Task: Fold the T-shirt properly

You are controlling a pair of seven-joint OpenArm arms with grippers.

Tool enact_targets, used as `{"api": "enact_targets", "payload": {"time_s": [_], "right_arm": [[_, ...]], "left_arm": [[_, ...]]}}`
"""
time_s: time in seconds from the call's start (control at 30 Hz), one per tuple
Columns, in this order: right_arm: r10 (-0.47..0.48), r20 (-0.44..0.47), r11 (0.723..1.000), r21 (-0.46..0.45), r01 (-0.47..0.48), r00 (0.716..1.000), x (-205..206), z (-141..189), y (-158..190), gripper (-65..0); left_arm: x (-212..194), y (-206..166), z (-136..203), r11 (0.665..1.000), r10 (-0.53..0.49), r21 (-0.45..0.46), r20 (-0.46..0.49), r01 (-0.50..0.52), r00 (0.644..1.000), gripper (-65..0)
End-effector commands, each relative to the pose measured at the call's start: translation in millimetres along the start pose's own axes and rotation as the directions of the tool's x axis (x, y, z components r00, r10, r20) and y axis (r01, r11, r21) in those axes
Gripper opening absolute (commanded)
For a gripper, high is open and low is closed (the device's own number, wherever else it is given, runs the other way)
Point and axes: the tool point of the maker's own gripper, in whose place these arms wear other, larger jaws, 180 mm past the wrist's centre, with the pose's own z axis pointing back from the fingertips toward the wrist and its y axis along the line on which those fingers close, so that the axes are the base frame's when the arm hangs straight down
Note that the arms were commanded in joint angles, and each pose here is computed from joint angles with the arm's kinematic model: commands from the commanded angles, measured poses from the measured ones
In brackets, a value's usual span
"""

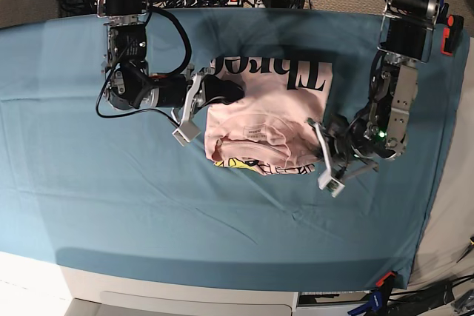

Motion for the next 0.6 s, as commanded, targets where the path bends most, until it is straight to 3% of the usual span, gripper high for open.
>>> {"api": "enact_targets", "payload": {"time_s": [0.0,0.13,0.23,0.33,0.43,0.57], "right_arm": [[0.048,0.043,0.999,-0.009,-0.048,0.998,19.5,10.6,0.7,-65.0],[0.113,0.035,0.983,-0.148,-0.107,0.993,29.6,49.6,-23.7,-65.0],[0.147,0.042,0.939,-0.318,-0.127,0.988,39.1,99.5,-52.7,-65.0],[0.14,0.056,0.863,-0.496,-0.095,0.989,40.7,163.7,-84.5,-65.0],[0.114,0.076,0.763,-0.646,-0.038,0.991,31.7,232.8,-107.0,-65.0],[0.064,0.105,0.635,-0.772,0.041,0.992,4.2,314.2,-115.1,-65.0]], "left_arm": [[24.5,23.0,12.0,0.998,-0.019,0.066,0.059,0.015,0.998,-65.0],[29.4,70.4,31.5,0.977,-0.022,0.211,0.04,0.013,0.999,-65.0],[20.1,103.8,51.4,0.958,-0.017,0.286,0.01,0.013,1.0,-65.0],[-3.7,136.2,73.6,0.936,0.032,0.351,-0.044,-0.014,0.999,-65.0],[-32.4,158.5,98.1,0.926,0.107,0.371,-0.063,-0.076,0.992,-65.0],[-73.5,159.3,131.4,0.938,0.226,0.284,-0.061,-0.2,0.972,-65.0]]}}
